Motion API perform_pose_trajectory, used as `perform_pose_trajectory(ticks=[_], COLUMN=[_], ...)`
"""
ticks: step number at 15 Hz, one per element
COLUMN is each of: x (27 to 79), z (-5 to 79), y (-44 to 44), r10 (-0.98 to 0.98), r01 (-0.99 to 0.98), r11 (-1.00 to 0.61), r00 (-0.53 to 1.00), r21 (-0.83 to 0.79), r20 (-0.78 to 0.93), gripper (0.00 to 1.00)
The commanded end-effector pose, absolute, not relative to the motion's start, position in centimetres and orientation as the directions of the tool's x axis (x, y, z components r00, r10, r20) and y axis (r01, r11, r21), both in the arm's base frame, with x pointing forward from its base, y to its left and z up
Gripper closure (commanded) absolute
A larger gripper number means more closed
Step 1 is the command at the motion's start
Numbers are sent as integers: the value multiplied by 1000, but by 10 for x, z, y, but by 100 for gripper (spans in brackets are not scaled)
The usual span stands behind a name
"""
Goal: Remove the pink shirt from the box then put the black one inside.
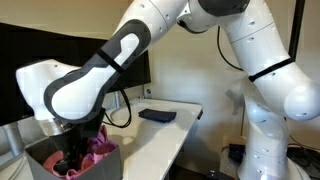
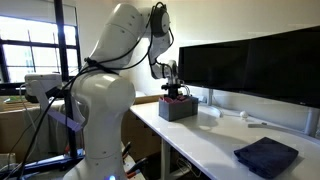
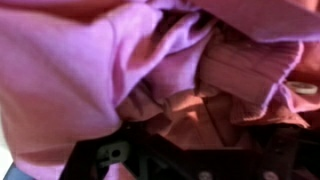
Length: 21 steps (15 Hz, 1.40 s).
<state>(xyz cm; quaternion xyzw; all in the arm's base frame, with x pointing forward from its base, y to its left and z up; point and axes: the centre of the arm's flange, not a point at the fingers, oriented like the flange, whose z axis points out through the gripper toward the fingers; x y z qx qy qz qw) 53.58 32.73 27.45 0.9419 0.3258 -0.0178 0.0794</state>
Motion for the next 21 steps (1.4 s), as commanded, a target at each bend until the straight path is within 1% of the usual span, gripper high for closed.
perform_pose_trajectory(ticks=[1, 2, 3, 4, 9, 13, 14, 16, 18, 19, 21], x=[504, 498, 495, 494, 492, 489, 499, 501, 505, 509, 516], z=[229, 229, 230, 233, 250, 260, 281, 294, 310, 320, 339], y=[317, 317, 318, 319, 327, 330, 328, 325, 322, 321, 319], r10=[589, 589, 585, 579, 541, 510, 497, 468, 445, 439, 424], r01=[616, 619, 617, 612, 565, 527, 513, 485, 460, 452, 433], r11=[-766, -764, -763, -765, -793, -812, -820, -836, -843, -844, -849], r00=[787, 785, 786, 790, 825, 850, 858, 875, 888, 891, 900], r21=[186, 185, 193, 201, 230, 251, 253, 258, 280, 290, 303], r20=[-183, -194, -202, -201, -162, -134, -131, -128, -118, -112, -98], gripper=[0, 25, 27, 32, 66, 90, 92, 97, 97, 94, 93])
